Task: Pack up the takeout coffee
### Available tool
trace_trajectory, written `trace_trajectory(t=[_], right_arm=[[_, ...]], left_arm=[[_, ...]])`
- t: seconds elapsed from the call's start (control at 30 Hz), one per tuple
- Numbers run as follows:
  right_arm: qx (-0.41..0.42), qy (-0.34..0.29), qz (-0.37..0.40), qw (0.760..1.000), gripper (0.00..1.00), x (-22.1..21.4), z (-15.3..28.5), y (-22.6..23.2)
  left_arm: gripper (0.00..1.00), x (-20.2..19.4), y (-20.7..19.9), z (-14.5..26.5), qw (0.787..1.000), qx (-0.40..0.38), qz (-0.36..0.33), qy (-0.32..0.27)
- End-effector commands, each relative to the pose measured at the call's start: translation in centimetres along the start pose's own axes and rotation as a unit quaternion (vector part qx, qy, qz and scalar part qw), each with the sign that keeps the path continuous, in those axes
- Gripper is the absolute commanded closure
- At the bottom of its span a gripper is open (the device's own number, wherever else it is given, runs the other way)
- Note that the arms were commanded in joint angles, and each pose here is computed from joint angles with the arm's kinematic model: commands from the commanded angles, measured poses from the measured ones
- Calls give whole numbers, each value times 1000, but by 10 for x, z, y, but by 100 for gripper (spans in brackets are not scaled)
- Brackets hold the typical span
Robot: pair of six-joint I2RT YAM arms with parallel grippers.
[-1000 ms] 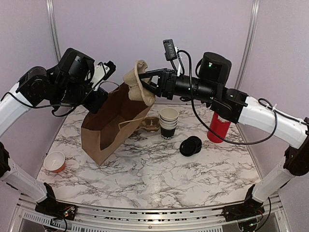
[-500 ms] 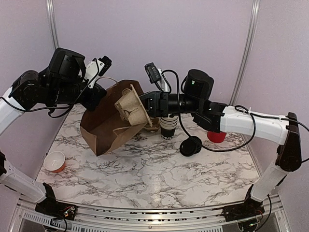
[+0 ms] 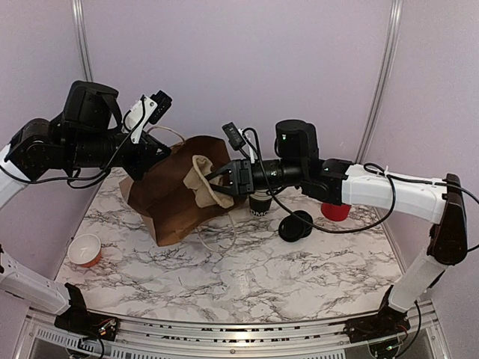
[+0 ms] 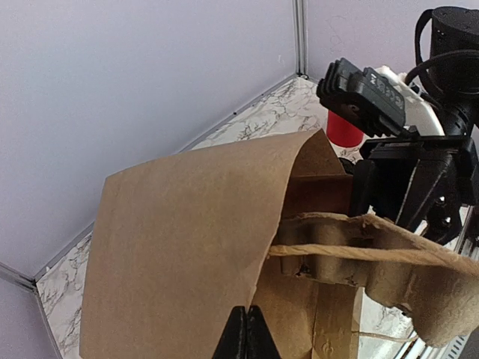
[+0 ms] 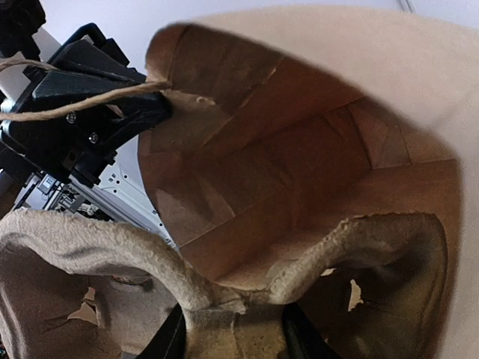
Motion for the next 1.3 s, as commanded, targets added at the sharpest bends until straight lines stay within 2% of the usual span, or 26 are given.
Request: trace_trajectory(t=[0.0,0.2,0.37,0.6,0.7,0.87,1.27], right_arm=[[-81,1,24,996,64,-4,-1,-13],[-168,26,111,979,64,-14,-25,-4],[-256,62,186,946,65,-27,-43,3],[-337,63,300,890,65,-37,-57,29],[-363,68,303,879,65,-36,-60,27],[-380,126,301,865,61,-44,-69,16],[-376,159,274,871,47,-39,-76,18]], left_arm=[[100,0,-12,-1,997,-70,19,-13],[100,-5,-22,-2,995,-95,38,-3],[100,-4,-27,-2,993,-108,51,-4],[100,-1,-30,-8,990,-120,74,-1],[100,-1,-32,-12,989,-124,79,6],[100,0,-32,-11,988,-125,94,3],[100,1,-32,-20,988,-108,110,6]])
Point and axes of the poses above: each gripper's point midway between its finger pads, its own z axis back along the fingers, its own y axis along the line the jaws close on, x = y × z, the point moved 10 cm from there along z, back along the fingers, and after that the axes turned 5 degrees about z, right-handed, at the moved point
